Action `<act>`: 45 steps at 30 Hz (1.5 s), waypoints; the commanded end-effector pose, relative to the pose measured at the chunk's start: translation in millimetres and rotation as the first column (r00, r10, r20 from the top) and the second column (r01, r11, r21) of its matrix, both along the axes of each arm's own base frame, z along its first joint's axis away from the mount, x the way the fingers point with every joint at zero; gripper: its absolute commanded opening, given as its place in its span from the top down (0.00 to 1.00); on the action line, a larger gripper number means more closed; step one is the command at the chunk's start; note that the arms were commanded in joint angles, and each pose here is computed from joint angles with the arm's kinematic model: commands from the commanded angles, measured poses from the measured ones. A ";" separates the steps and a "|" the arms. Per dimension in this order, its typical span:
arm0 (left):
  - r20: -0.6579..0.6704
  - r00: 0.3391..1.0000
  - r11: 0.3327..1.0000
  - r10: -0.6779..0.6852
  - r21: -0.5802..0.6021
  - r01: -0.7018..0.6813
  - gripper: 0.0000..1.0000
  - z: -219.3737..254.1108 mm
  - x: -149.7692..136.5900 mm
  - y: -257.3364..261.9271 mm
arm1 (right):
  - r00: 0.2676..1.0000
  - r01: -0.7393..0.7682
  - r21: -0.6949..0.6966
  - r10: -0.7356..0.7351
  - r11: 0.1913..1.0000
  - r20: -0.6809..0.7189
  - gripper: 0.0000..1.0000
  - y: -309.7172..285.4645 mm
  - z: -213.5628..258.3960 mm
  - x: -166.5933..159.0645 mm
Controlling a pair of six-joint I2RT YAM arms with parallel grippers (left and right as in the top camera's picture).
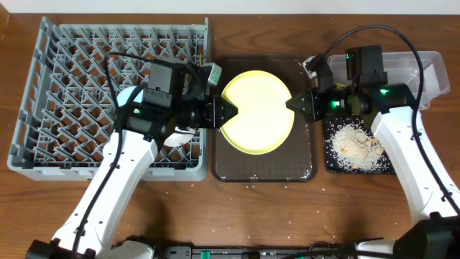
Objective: Sort waste into correct bins and load items into the dishwasher
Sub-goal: 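Grip the yellow plate edges with both grippers and lift it, then release the plate from the right gripper, keep it in the left, then insert the yellow plate upright into the rack with the left gripper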
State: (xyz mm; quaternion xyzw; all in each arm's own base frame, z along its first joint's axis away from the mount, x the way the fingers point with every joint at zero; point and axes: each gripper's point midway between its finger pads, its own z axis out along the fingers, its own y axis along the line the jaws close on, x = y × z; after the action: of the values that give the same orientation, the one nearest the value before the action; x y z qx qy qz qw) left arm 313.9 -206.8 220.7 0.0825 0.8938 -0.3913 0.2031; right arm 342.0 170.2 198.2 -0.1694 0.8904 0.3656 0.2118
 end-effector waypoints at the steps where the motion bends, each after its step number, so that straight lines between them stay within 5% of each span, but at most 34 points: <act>1: 0.070 0.997 0.997 0.031 0.065 -0.036 0.92 2.1 12.3 9.0 | 0.998 -0.061 0.030 0.059 0.998 0.038 0.46 7.5 9.6 -5.9; 3: 0.114 0.990 0.983 0.078 0.155 -0.095 0.92 0.2 19.1 24.5 | 0.999 -0.024 -0.006 0.024 1.000 0.027 0.23 -2.6 4.1 -2.4; 5: 0.182 0.975 0.945 0.127 0.277 -0.175 0.92 2.9 26.8 48.0 | 0.999 0.050 -0.057 -0.051 0.997 -0.005 0.14 -18.4 -4.1 2.7; 9: 0.329 0.921 0.807 0.207 0.475 -0.351 0.92 24.5 39.3 99.0 | 0.986 0.150 -0.090 -0.156 0.985 -0.054 0.09 -40.1 -10.7 7.9; 16: 0.606 0.759 0.405 0.239 0.648 -0.645 0.92 69.9 67.5 183.5 | 0.978 0.189 -0.093 -0.196 0.978 -0.073 0.01 -46.1 -11.7 10.2; 23: 0.586 0.798 0.260 0.143 0.756 -0.601 0.92 25.4 115.3 186.9 | 0.964 0.236 -0.127 -0.248 0.963 -0.091 0.01 -50.3 -16.0 12.1; 37: 0.569 0.806 0.220 0.163 0.776 -0.592 0.91 -38.2 154.3 168.9 | 0.965 0.233 -0.127 -0.246 0.964 -0.090 0.01 -49.3 -16.1 12.0; 45: 0.582 0.774 0.232 0.249 0.740 -0.631 0.57 -44.0 154.1 169.1 | 0.968 0.226 -0.125 -0.237 0.966 -0.084 0.01 -46.1 -15.5 12.0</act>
State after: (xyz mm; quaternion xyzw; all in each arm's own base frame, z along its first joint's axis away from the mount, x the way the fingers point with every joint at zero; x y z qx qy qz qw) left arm 466.8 -44.1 174.0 0.0153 0.8924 0.2551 0.3719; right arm 354.8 121.2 177.4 -0.0564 0.9348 0.2915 0.1949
